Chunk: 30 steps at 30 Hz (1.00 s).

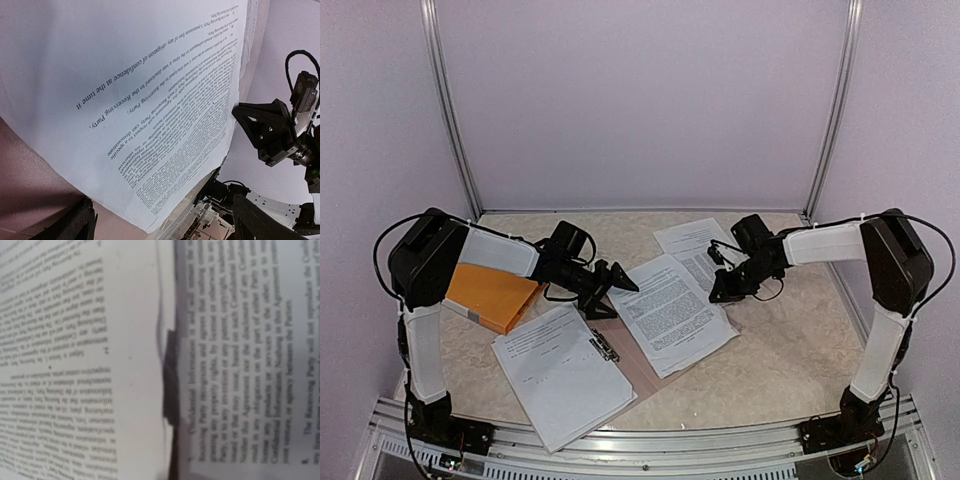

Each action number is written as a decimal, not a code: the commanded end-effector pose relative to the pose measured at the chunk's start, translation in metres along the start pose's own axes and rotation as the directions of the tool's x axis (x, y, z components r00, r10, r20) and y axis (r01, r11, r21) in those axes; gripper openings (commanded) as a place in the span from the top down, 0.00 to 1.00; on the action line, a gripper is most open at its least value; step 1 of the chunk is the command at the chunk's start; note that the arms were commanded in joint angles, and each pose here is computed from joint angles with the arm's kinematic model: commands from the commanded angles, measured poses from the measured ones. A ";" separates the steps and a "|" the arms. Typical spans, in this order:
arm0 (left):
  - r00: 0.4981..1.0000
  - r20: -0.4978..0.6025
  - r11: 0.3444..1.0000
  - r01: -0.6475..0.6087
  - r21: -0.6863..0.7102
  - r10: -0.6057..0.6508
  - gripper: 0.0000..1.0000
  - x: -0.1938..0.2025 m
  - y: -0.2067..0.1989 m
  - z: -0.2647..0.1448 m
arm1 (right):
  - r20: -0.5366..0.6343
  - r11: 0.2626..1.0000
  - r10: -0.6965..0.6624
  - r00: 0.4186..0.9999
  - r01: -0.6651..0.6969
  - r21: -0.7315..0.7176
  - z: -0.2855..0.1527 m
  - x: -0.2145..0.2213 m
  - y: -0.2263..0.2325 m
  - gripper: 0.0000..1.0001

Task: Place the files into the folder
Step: Pick up the file from the folder with some files, then pass from the right arm to the left

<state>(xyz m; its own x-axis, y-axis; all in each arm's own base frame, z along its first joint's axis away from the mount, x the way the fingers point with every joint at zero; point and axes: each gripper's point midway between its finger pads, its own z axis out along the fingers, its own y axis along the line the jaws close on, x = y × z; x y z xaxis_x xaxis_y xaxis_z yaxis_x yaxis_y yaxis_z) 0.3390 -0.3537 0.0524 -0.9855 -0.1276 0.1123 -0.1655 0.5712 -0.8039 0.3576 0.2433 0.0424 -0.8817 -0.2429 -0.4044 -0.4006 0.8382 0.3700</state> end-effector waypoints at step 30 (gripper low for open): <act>0.999 0.008 0.997 -0.038 0.068 0.038 0.14 -0.013 0.000 0.027 | 0.087 0.986 0.134 0.987 -0.124 -0.110 -0.015 0.007 0.015 1.00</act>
<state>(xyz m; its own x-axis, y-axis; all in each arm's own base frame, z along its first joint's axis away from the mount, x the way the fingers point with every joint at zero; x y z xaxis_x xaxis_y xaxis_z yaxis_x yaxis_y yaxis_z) 0.3510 -0.3696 0.0515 -0.9906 -0.1077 0.0841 -0.1278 0.5133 -0.8486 0.3395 0.2429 0.0421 -0.9081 -0.1475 -0.3919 -0.3309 0.8264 0.4556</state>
